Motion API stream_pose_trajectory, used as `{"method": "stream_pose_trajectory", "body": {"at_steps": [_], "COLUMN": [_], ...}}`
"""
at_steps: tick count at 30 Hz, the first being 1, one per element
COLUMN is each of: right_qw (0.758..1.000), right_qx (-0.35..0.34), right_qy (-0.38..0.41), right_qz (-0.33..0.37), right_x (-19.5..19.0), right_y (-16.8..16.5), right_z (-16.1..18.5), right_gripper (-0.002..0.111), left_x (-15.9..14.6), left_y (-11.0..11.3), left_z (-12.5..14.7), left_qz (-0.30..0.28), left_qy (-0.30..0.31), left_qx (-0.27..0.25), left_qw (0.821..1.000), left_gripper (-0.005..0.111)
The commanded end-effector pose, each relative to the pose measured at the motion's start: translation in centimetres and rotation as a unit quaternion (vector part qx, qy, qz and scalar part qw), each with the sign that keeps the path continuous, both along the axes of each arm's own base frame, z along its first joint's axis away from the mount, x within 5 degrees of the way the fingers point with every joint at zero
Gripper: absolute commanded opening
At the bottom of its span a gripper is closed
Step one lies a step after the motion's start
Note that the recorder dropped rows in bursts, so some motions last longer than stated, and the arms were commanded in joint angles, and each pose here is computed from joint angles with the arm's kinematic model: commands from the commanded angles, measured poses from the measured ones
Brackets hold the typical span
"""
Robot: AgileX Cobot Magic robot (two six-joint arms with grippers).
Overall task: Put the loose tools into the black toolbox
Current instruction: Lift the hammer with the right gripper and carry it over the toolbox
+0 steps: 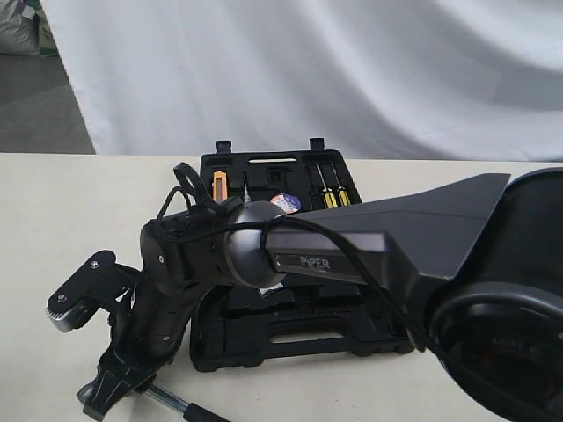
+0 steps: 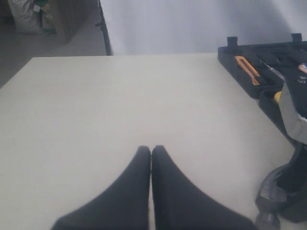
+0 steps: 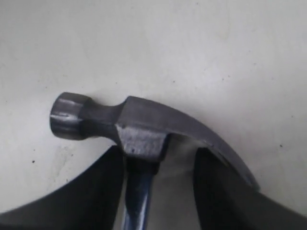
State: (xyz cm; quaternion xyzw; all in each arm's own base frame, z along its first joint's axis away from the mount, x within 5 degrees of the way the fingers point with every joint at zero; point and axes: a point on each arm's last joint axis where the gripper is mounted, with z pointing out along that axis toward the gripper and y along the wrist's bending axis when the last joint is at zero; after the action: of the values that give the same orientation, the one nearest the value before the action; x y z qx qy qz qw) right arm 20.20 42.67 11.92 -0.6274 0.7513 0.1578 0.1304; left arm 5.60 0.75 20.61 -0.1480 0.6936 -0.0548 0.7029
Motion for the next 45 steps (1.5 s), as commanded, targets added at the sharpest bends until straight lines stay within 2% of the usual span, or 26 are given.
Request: {"method": "stream_pose_trajectory", "body": {"at_steps": [1,2,4,15,19,28,34,40,45], "right_qw": [1.0,1.0,1.0,1.0,0.999,0.998,0.999,0.997,0.995], "right_qx": [-0.024,-0.024,-0.023,-0.013,-0.032,-0.035,-0.034,-0.06,-0.062], "right_qy": [0.013,0.013,0.014,0.025,0.041,0.051,-0.007,-0.053,-0.078], "right_qz": [0.012,0.012,0.011,-0.005,0.002,0.026,0.013,-0.001,-0.01], "right_x": [-0.4,-0.4,-0.4,-0.5,-0.8,-1.8,-1.5,0.3,3.3], "right_y": [-0.2,-0.2,-0.2,0.0,-0.4,-1.7,-3.1,-5.6,-7.7], "right_z": [-1.4,-1.4,-1.4,-1.3,-0.9,5.2,9.4,12.3,13.1], "right_gripper": [0.018,0.009,0.0,0.0,0.0,0.0,0.0,0.0,0.0], "left_x": [-0.1,-0.1,-0.1,-0.1,-0.1,-0.1,-0.1,-0.1,-0.1], "left_y": [0.1,0.1,0.1,0.1,0.1,0.1,0.1,0.1,0.1], "left_z": [0.2,0.2,0.2,0.2,0.2,0.2,0.2,0.2,0.2], "left_qz": [0.013,0.013,0.013,0.013,0.013,0.013,0.013,0.013,0.013], "left_qy": [-0.006,-0.006,-0.006,-0.006,-0.006,-0.006,-0.006,-0.006,-0.006], "left_qx": [0.001,0.001,0.001,0.001,0.001,0.001,0.001,0.001,0.001], "left_qw": [1.0,1.0,1.0,1.0,1.0,1.0,1.0,1.0,1.0], "left_gripper": [0.001,0.001,0.001,0.001,0.001,0.001,0.001,0.001,0.001]}}
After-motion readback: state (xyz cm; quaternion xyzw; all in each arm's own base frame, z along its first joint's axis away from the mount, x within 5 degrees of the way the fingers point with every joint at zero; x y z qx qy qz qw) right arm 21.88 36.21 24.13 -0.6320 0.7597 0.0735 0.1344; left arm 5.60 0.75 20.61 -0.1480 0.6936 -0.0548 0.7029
